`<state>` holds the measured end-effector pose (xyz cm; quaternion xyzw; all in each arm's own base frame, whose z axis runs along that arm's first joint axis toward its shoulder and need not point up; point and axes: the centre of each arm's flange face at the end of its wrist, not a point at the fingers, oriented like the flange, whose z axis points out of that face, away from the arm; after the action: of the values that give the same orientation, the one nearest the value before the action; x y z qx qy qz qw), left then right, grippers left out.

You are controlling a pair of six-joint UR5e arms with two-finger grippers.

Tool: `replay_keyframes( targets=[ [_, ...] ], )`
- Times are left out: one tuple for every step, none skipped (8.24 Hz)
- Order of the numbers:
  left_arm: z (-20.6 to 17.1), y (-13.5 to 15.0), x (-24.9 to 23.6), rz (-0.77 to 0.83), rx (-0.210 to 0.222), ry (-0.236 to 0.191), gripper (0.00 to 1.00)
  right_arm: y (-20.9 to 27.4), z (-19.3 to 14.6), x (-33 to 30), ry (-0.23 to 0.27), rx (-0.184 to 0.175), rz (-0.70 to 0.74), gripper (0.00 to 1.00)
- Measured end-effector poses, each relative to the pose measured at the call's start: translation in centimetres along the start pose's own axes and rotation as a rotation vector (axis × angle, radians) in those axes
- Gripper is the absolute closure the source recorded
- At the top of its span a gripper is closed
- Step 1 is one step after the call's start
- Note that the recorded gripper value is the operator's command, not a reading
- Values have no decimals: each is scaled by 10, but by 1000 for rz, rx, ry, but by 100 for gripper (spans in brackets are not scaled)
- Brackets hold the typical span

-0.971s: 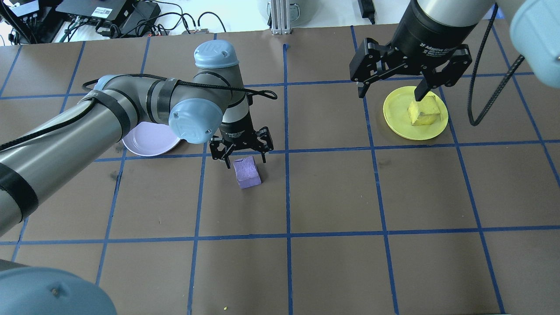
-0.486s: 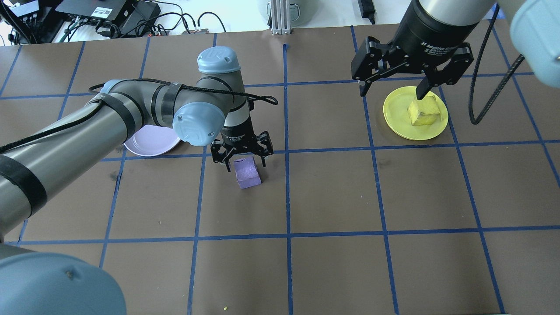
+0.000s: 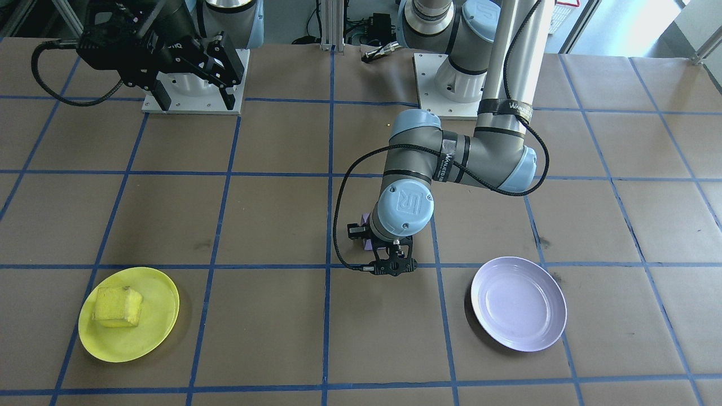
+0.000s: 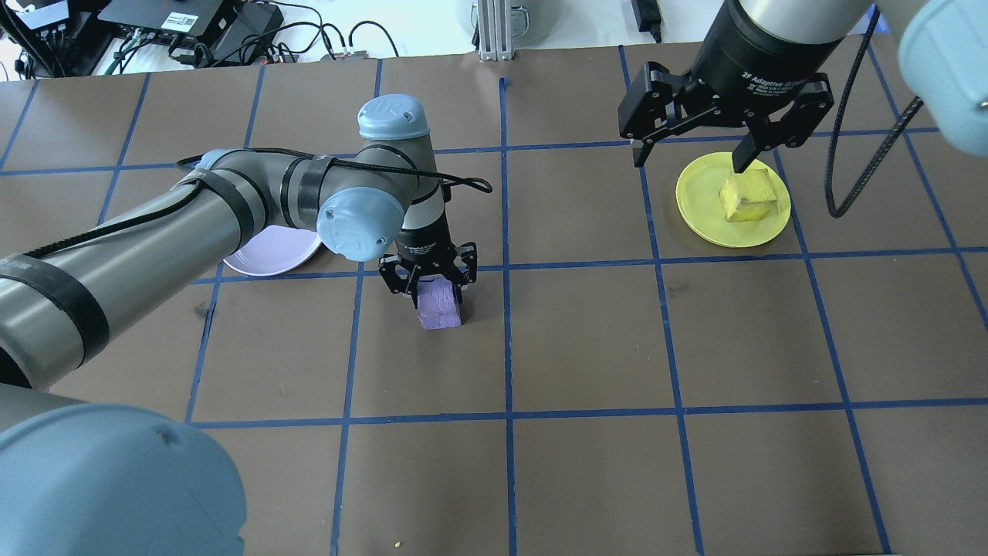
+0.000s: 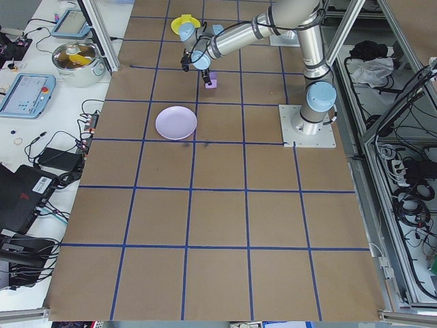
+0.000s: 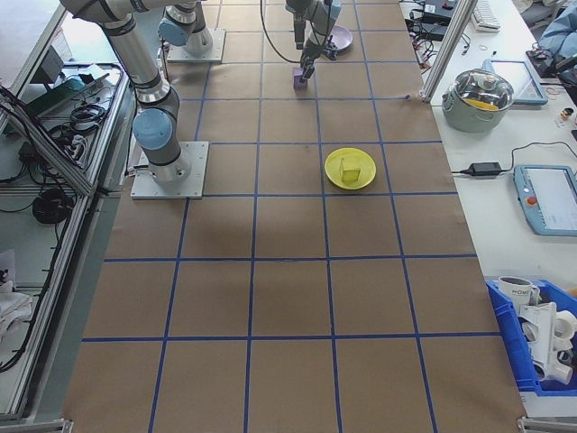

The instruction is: Sort blocks by color into plates

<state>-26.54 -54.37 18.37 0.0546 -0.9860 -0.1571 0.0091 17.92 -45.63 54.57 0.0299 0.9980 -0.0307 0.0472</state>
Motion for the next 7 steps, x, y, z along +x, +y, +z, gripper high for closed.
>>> replay_keyframes(
  targets=[
    [-4,-1,-1,-2,5,5,100,0,0,0,1,0,0,0],
    [-14,2,-6,-9,-3,6,100,0,0,0,2,1,0,0],
    [-35,5,-17,-23,-7,11,100,0,-1,0,2,2,0,0],
    [-68,3,-35,-19,5,23,100,0,-1,0,2,4,-1,0],
    [-104,-2,-58,7,31,38,100,0,-1,0,2,5,-1,0],
    [-140,-12,-88,30,75,45,100,0,-2,0,2,5,-1,0],
    [-163,-25,-118,50,116,47,100,0,-2,0,2,6,-1,0]
  ],
)
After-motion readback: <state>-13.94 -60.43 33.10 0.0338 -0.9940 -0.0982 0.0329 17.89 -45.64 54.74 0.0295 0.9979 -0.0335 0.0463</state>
